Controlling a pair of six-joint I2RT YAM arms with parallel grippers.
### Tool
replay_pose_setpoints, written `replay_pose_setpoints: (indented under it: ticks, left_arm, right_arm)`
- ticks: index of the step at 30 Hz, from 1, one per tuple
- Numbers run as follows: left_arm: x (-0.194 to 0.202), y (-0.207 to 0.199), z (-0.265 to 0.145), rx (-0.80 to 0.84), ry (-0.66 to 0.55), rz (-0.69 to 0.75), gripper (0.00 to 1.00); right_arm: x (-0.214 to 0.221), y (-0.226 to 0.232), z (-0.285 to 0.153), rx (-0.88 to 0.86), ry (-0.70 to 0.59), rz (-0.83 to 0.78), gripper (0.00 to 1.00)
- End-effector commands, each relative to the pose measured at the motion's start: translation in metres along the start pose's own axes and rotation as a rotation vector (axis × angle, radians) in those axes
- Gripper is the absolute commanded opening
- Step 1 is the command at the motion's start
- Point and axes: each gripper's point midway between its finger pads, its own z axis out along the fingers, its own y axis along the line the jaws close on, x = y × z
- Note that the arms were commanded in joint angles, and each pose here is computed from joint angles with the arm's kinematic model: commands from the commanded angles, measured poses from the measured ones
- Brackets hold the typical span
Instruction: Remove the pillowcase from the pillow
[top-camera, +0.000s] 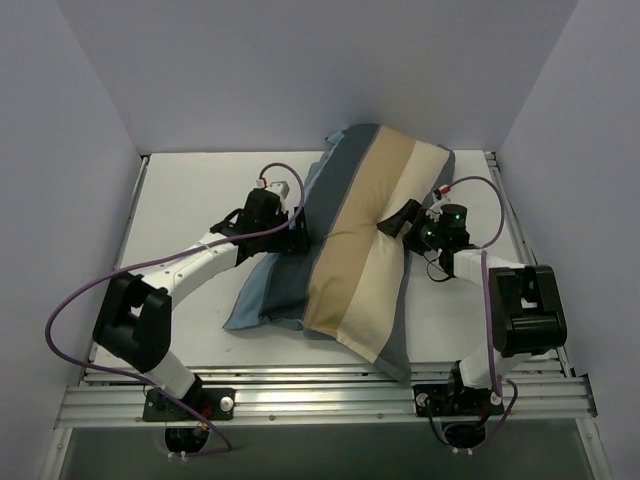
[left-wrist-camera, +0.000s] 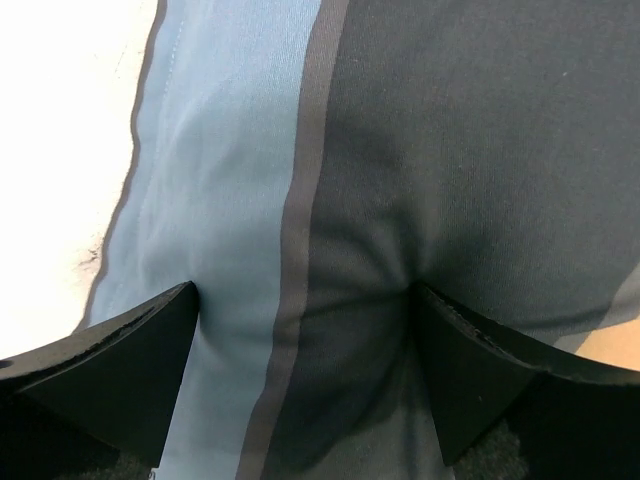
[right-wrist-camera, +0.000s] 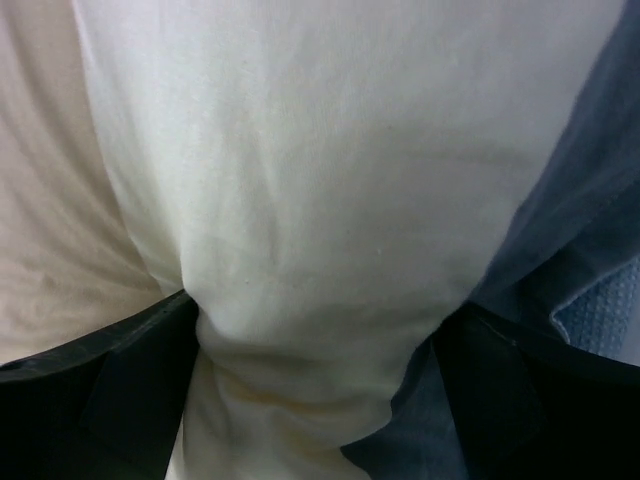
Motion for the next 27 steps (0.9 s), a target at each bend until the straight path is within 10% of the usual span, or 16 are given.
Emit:
replay_pose_setpoints:
  ticks: [1, 5, 8, 20, 27]
  left_arm:
    - [0.016, 0.006, 0.017, 0.007, 0.023, -0.020, 0.95]
    - [0.034, 0.011, 0.027, 0.011, 0.054, -0.041, 0.95]
    - [0.039, 0.005, 0.029, 0.022, 0.066, -0.041, 0.95]
    - [0.001, -0.140, 0.022, 0.309, 0.000, -0.026, 0.95]
    - [0.046, -0.181, 0.036, 0.404, 0.090, -0.096, 0.96]
  right_arm:
    - [0.023, 0.015, 0.006, -0.119, 0.067, -0.048, 0.86]
    - [0.024, 0.037, -0.001, -0.186, 0.064, -0.091, 0.22]
    - [0.008, 0.055, -0.019, -0.191, 0.013, -0.140, 0.00]
    - [-0.095, 0.158, -0.129, 0.056, -0.216, -0.426, 0.00]
    - [-0.073, 0.158, -0.095, 0.100, -0.122, -0.415, 0.00]
